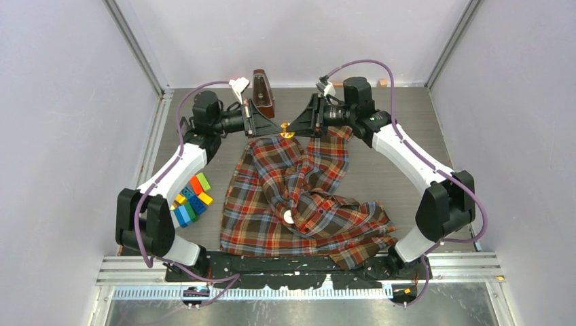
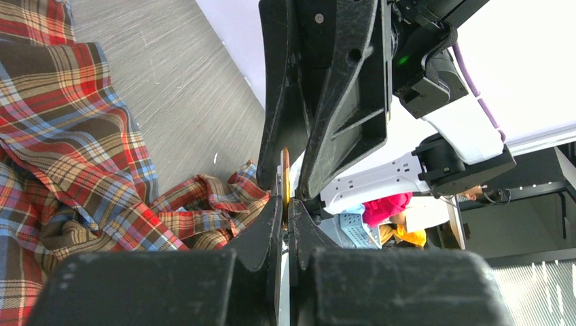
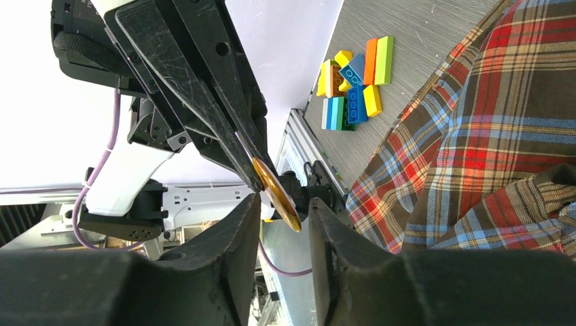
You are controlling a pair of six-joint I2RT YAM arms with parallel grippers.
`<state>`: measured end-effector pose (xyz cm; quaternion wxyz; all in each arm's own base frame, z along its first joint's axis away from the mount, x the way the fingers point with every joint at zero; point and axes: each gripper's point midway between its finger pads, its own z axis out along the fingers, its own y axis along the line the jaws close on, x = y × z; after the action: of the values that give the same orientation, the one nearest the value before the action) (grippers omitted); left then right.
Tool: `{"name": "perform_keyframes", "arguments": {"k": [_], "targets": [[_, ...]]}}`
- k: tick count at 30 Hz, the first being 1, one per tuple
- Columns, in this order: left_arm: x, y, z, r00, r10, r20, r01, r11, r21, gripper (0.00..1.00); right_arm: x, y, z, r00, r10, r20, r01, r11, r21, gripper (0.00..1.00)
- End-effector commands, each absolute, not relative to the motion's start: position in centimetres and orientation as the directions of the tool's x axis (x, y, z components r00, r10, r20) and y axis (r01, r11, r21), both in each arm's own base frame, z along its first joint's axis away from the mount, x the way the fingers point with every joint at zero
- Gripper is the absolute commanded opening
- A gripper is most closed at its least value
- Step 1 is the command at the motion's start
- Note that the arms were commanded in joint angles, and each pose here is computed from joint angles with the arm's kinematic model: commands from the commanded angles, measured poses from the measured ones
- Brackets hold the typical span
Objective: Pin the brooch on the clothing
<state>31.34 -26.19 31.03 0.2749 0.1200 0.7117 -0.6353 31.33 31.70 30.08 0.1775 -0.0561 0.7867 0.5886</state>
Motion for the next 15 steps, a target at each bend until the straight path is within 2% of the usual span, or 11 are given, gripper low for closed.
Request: {"name": "perform_keyframes", "arguments": {"k": [1,8,9,10,13,15], "targets": [[30.4,-26.4,32.8,-0.797,-0.152,-0.585,0.572,0.12,-0.811,0.0,31.1,31.3,33.2,-0.897,0.147,-0.416,-0.371,0.262,0.891,0.33],[30.8,-26.5,32.3,-0.817,-0.153,-0.556,0.54,0.137,-0.83,0.02,30.9,31.3,33.2,-0.898,0.142,-0.416,-0.372,0.257,0.892,0.09],[31.0,-26.5,32.2,-0.82,-0.158,-0.55,0.532,0.144,-0.834,0.08,30.9,31.3,33.2,-0.897,0.141,-0.418,-0.374,0.259,0.891,0.04],[31.1,-26.5,32.1,-0.824,-0.163,-0.543,0.523,0.152,-0.839,0.21,30.9,31.2,33.0,-0.893,0.142,-0.427,-0.381,0.266,0.886,0.02],[32.0,-26.1,31.2,-0.831,-0.198,-0.519,0.477,0.226,-0.849,0.69,31.4,30.6,32.3,-0.876,0.156,-0.456,-0.387,0.336,0.859,0.01],[32.9,-25.5,30.8,-0.826,-0.24,-0.51,0.441,0.289,-0.85,0.79,32.0,29.7,31.1,-0.842,0.167,-0.513,-0.401,0.441,0.803,0.01]]}}
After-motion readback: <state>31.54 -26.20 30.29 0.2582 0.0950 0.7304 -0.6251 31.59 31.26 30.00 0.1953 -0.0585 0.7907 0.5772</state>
